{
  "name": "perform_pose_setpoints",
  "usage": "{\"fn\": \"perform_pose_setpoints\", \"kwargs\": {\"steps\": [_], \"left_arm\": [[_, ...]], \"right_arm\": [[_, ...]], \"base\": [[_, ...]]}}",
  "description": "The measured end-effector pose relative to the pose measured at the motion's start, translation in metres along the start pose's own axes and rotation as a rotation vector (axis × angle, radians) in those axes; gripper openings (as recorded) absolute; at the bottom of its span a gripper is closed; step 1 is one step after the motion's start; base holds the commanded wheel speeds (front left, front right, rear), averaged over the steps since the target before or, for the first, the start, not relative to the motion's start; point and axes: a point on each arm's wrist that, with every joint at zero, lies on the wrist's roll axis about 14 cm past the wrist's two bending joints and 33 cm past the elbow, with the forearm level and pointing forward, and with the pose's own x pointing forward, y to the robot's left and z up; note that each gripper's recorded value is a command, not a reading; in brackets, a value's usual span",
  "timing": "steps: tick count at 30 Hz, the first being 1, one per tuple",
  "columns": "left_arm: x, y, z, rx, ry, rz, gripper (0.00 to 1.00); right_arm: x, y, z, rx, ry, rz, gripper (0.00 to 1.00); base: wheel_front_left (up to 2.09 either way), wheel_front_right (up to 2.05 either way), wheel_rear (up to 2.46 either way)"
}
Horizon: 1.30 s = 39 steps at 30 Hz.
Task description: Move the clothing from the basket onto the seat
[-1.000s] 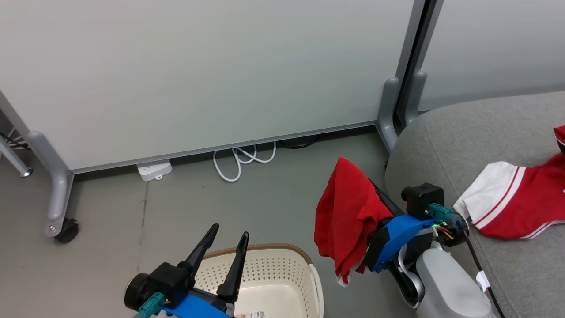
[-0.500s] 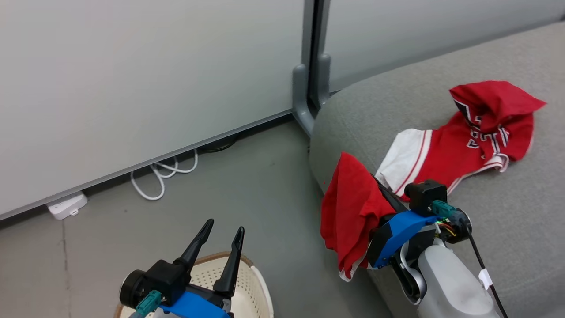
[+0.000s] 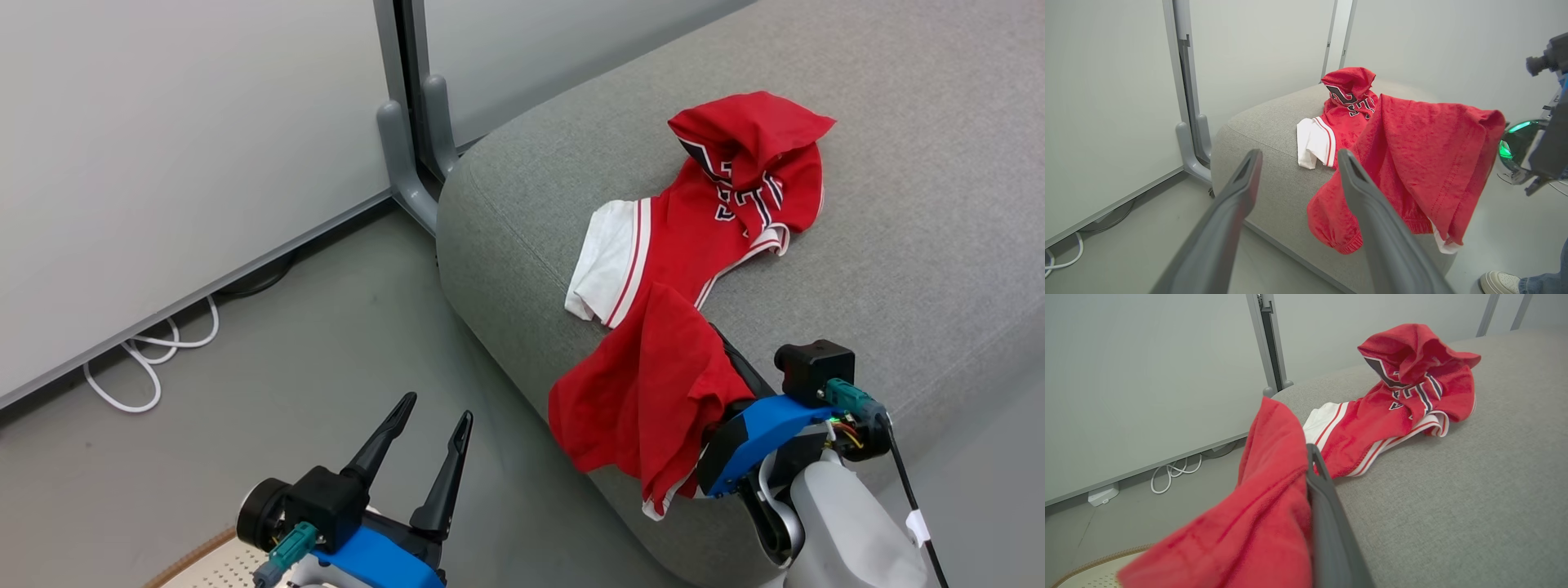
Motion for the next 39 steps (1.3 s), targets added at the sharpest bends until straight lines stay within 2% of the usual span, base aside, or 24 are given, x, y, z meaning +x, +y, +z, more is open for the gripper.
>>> {"fn": "perform_pose_setpoints", "kwargs": {"steps": [15,21,30,33,36,39], "left_arm": [[0.003,0.013,-0.012,-0.009,0.025,-0.002,1.0],[0.006,0.03,-0.017,-0.006,0.019,0.007,1.0],[0.028,0.069,-0.028,0.047,-0.004,-0.038,1.0],[0.034,0.087,-0.034,0.058,-0.011,-0.045,1.0],[0.035,0.111,-0.046,0.057,-0.009,-0.023,1.0],[0.034,0.128,-0.059,0.049,-0.012,-0.014,1.0]], "right_arm": [[0.01,-0.004,0.006,0.026,-0.003,-0.018,0.0],[0.052,-0.015,0.065,-0.019,-0.077,-0.027,0.0],[0.125,-0.09,0.181,-0.158,-0.208,-0.184,0.0],[0.147,-0.11,0.208,-0.178,-0.251,-0.237,0.0],[0.168,-0.12,0.217,-0.174,-0.287,-0.276,0.0],[0.188,-0.133,0.199,-0.195,-0.27,-0.322,0.0]], "base": [[0.0,0.0,0.0],[0.0,0.0,0.0],[0.0,0.0,0.0],[0.0,0.0,0.0],[0.0,0.0,0.0],[0.0,0.0,0.0]]}}
